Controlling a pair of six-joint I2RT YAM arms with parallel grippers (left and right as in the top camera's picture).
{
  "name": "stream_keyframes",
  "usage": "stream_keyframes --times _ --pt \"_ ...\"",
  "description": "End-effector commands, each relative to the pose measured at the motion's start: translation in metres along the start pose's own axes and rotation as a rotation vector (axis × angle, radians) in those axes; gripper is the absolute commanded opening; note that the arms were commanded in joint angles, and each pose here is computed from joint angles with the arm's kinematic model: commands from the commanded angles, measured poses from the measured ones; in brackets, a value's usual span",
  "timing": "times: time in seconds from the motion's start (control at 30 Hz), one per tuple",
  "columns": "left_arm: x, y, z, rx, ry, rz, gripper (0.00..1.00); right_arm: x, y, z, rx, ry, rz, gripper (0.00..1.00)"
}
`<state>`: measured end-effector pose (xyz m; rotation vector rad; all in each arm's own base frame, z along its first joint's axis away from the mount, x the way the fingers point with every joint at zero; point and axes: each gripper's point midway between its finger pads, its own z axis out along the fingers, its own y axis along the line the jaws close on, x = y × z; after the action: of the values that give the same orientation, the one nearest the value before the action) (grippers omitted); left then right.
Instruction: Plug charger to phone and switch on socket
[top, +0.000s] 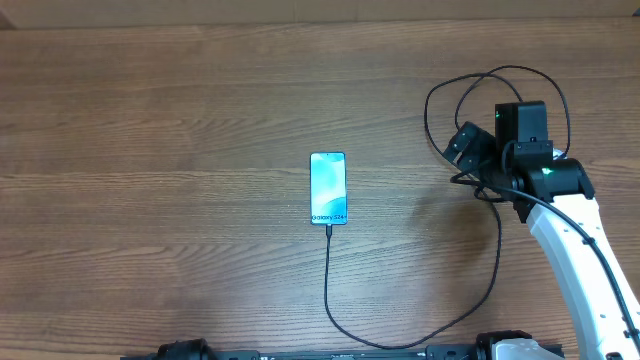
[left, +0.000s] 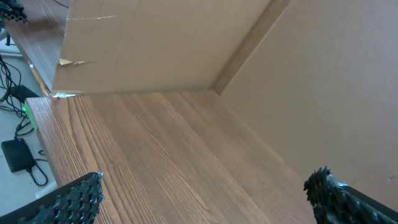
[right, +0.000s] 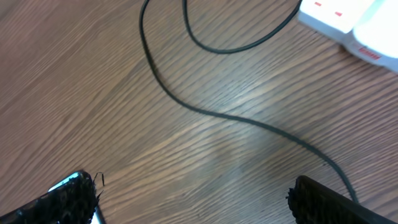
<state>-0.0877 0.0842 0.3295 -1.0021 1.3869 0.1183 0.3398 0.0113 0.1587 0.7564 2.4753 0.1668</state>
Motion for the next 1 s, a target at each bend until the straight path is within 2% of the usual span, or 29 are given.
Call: stream_keyframes --times 0.0,0.3,0.53,0.67,0.87,0.97 --pt "0.001 0.003 -0.002 -0.004 -0.012 -0.019 1.0 -0.013 -0.001 -0.005 0.009 -0.063 0.008 1.0" --pt "0.001 0.003 -0.002 -0.004 -0.012 -0.019 1.0 -0.033 0.014 -0.01 -0.058 -0.152 0.022 1.0" --pt "0.001 0.003 -0.002 -0.003 -0.012 -0.019 1.0 -0.062 0.022 -0.076 -0.266 -0.476 0.058 1.0" --pt "0.001 0.003 -0.002 -0.003 -0.011 -0.019 0.99 -0.04 -0.003 -0.109 -0.342 -0.6 0.084 1.0" --pt "0.001 0.003 -0.002 -0.004 -0.012 -0.019 1.0 0.007 -0.035 -0.118 -0.469 -0.711 0.093 1.0" --pt "0.001 0.003 -0.002 -0.004 -0.012 -0.019 1.0 0.028 -0.035 -0.117 -0.6 -0.766 0.061 1.0"
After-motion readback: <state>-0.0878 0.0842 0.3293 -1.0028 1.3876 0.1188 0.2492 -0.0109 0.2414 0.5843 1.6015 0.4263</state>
